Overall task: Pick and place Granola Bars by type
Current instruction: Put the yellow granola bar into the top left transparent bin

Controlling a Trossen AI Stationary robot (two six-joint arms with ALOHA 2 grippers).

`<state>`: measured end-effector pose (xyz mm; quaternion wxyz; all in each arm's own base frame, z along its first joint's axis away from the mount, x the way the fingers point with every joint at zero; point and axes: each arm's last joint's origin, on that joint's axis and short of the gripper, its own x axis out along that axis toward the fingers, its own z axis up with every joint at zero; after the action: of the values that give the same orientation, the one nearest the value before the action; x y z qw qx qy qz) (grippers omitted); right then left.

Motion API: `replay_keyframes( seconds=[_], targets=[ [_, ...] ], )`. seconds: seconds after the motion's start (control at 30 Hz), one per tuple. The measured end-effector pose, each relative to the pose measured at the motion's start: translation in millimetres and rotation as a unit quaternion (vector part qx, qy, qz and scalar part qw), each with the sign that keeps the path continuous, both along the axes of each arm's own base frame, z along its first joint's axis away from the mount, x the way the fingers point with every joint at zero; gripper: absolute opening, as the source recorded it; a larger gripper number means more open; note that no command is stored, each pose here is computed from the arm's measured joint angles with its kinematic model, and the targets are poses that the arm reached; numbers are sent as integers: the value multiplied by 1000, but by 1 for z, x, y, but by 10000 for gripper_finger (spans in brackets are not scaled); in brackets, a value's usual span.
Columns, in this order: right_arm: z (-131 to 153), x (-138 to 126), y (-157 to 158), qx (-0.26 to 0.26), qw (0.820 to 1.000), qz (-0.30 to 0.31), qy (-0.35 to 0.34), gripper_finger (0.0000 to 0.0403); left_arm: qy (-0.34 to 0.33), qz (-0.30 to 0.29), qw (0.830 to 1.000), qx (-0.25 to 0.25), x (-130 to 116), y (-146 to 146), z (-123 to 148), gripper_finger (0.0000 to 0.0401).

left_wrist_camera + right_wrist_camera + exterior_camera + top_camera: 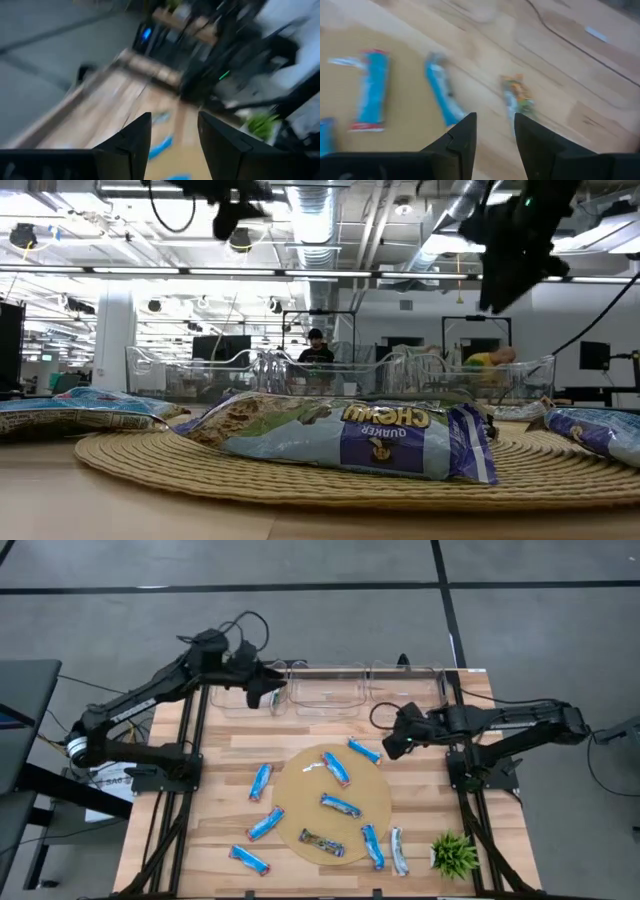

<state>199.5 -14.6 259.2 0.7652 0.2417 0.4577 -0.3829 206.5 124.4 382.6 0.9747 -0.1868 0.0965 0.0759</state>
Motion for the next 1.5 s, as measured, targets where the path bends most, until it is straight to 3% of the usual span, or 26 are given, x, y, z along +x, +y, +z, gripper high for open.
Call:
replay_keyframes(
  seconds=[0.2, 0.37, 0.53, 0.67, 0.83, 1.1, 1.27, 1.5],
  targets=[
    [-33, 17, -9, 9, 992, 23, 125, 136, -68, -16, 997, 20, -6, -16, 21, 152],
    [-61, 31, -16, 16, 979, 21, 203, 188, -64, -28, 998, 6, -4, -23, 20, 152],
    [-83, 39, -22, 10, 968, 18, 251, 246, -62, -45, 997, 1, -1, -30, 20, 152],
    [-103, 44, -22, 13, 963, 46, 265, 260, -62, -53, 997, 0, 1, -34, 20, 152],
    [-127, 37, -21, 24, 958, 48, 283, 258, -62, -59, 996, -6, 2, -37, 20, 152],
    [-133, 22, -29, 37, 967, 27, 250, 244, -62, -63, 996, -8, 3, -39, 20, 152],
    [-138, 17, -37, 73, 970, 21, 232, 215, -58, -62, 996, -14, 3, -39, 19, 152],
    [-134, 20, -37, 81, 973, 32, 213, 149, -55, -62, 996, -17, 3, -39, 18, 152]
  ],
)
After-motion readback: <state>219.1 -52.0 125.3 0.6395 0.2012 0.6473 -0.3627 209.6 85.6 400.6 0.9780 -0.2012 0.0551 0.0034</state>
